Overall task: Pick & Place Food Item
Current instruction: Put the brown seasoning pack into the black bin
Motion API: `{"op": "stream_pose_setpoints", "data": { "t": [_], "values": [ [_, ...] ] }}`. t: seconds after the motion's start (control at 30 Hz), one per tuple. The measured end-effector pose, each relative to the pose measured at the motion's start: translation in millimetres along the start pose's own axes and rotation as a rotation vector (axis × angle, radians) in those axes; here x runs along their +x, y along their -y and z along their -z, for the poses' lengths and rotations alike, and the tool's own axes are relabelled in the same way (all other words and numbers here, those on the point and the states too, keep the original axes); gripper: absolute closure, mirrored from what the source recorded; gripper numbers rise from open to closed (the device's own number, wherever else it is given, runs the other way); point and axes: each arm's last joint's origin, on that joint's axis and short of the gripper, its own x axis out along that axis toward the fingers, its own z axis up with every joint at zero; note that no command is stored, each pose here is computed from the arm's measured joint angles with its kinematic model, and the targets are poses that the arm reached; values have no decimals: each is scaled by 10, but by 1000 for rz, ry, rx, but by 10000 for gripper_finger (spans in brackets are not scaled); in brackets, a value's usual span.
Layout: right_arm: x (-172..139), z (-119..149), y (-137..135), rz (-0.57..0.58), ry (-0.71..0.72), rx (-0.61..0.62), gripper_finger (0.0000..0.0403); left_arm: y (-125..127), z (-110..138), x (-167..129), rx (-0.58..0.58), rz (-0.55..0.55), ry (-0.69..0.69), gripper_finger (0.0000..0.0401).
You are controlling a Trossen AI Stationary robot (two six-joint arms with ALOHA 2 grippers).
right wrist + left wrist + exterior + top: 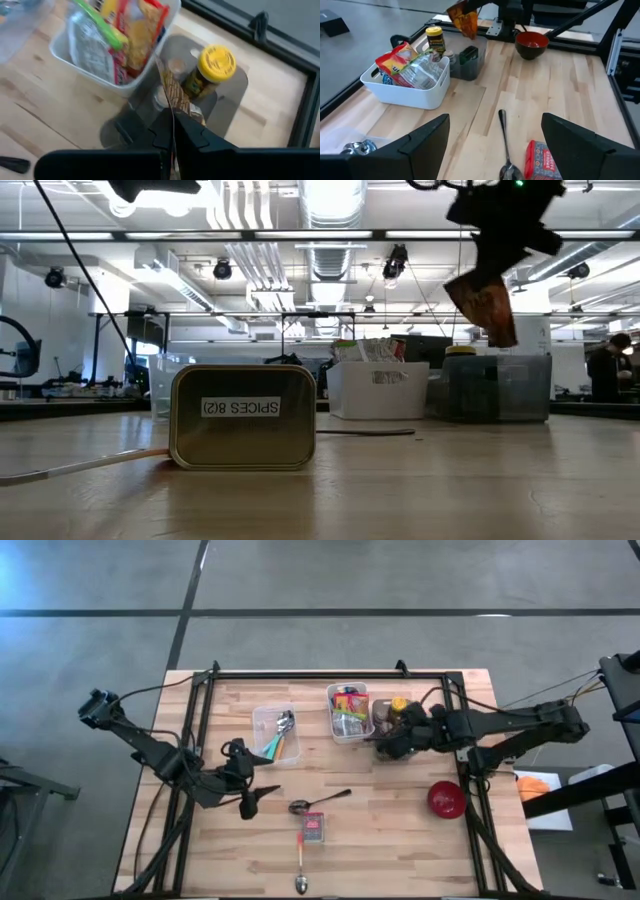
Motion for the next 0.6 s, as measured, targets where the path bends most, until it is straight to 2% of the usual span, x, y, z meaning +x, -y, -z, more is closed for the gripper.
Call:
{"op": "stream_pose_setpoints", "data": {
  "t": [0.13, 0.37, 0.6],
  "values": [
    [53, 113, 111, -24, 22, 61, 396, -6, 10, 0, 4, -4, -8, 81],
    [112, 213, 196, -40, 51, 88, 395, -9, 17, 0, 7, -7, -14, 81],
    [30, 145, 204, -64, 82, 76, 395, -14, 26, 0, 15, -12, -22, 81]
  ]
}}
